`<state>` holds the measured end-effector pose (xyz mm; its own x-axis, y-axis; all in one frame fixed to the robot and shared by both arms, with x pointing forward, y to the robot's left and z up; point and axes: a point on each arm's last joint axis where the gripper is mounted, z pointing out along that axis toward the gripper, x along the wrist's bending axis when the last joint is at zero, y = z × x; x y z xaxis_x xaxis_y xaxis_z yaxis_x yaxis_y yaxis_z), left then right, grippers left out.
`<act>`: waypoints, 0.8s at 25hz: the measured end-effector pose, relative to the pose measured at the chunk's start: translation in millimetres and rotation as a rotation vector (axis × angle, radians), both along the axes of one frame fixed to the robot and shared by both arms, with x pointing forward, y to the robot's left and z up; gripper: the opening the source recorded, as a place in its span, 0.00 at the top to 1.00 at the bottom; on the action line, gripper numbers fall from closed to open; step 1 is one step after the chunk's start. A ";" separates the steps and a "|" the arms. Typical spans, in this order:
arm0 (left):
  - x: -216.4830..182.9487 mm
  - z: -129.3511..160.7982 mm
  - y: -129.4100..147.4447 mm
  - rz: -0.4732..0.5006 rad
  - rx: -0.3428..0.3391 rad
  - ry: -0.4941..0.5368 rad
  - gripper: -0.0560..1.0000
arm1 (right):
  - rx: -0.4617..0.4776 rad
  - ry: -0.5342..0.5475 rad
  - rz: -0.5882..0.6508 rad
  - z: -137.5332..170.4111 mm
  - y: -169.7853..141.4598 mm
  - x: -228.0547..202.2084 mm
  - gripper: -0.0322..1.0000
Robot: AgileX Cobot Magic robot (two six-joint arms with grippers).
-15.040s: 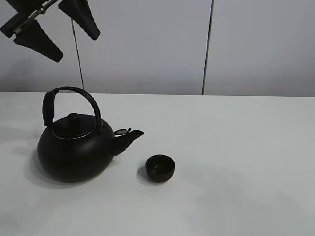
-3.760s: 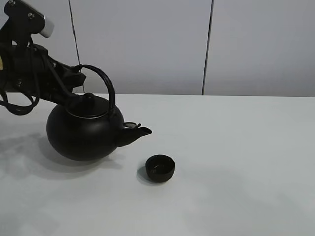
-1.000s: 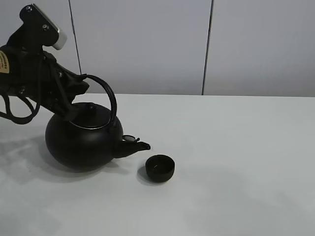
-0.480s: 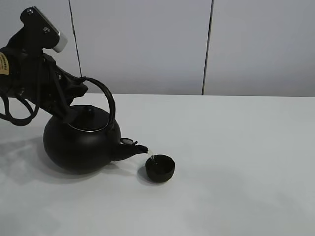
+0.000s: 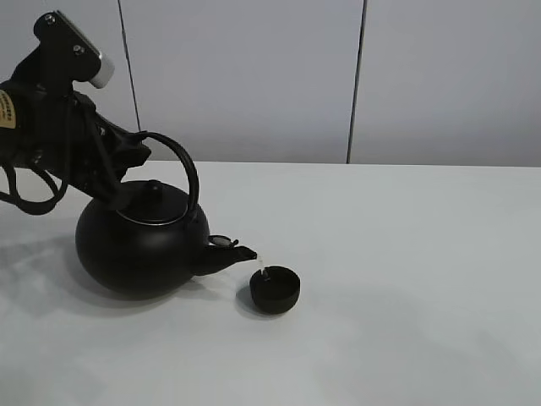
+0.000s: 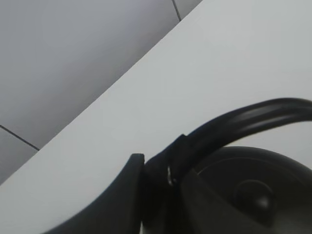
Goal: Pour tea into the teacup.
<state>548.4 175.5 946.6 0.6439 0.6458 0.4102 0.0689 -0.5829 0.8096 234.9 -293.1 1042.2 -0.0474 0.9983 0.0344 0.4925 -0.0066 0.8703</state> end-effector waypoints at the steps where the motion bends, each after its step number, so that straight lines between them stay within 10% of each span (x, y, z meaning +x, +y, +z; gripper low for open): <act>1: 0.0 0.2 -0.1 0.012 -0.024 0.013 0.84 | 0.000 0.000 0.000 0.0 0.0 0.0 0.42; 20: -3.1 6.0 -3.3 0.080 -0.327 0.076 0.84 | 0.000 0.000 0.000 0.0 0.0 0.0 0.42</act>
